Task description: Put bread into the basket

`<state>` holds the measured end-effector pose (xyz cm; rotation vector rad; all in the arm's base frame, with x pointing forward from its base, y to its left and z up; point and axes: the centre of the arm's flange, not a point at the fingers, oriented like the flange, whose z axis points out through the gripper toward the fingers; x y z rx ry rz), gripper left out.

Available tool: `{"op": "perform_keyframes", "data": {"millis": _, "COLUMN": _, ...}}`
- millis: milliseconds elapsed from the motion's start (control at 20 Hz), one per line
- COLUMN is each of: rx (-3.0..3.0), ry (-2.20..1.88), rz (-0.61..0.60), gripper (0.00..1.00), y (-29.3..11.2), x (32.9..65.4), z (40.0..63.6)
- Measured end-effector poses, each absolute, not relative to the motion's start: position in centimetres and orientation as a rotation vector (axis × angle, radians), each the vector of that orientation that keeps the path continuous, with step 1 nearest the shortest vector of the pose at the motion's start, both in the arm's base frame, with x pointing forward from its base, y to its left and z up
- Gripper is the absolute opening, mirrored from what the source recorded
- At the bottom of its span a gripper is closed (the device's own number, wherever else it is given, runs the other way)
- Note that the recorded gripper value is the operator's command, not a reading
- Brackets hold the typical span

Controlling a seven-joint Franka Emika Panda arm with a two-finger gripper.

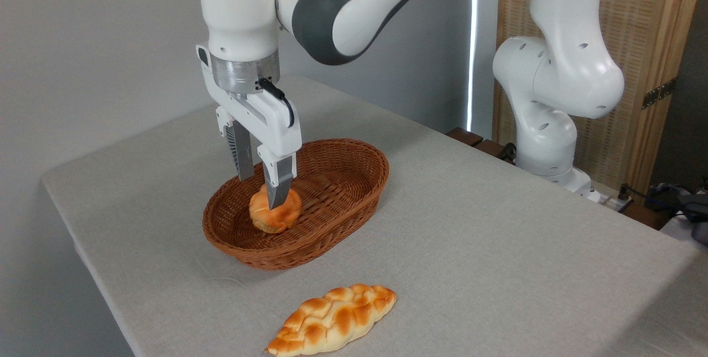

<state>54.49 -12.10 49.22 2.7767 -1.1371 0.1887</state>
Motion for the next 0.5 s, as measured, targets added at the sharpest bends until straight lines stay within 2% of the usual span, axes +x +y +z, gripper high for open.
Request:
{"op": "perform_keyframes", "data": {"millis": 150, "rx": 2.816, "ry": -1.197, "rz": 0.218, "gripper": 1.00, "y": -11.8, "x": 54.7, "z": 50.8}}
{"op": "perform_keyframes", "data": {"millis": 250, "rx": 2.822, "ry": -1.206, "rz": 0.227, "gripper": 1.00, "y": -11.6, "x": 54.8, "z": 52.7}}
{"op": "perform_keyframes", "data": {"millis": 500, "rx": 2.871, "ry": -1.197, "rz": 0.164, "gripper": 1.00, "y": -9.2, "x": 54.5, "z": 56.9}}
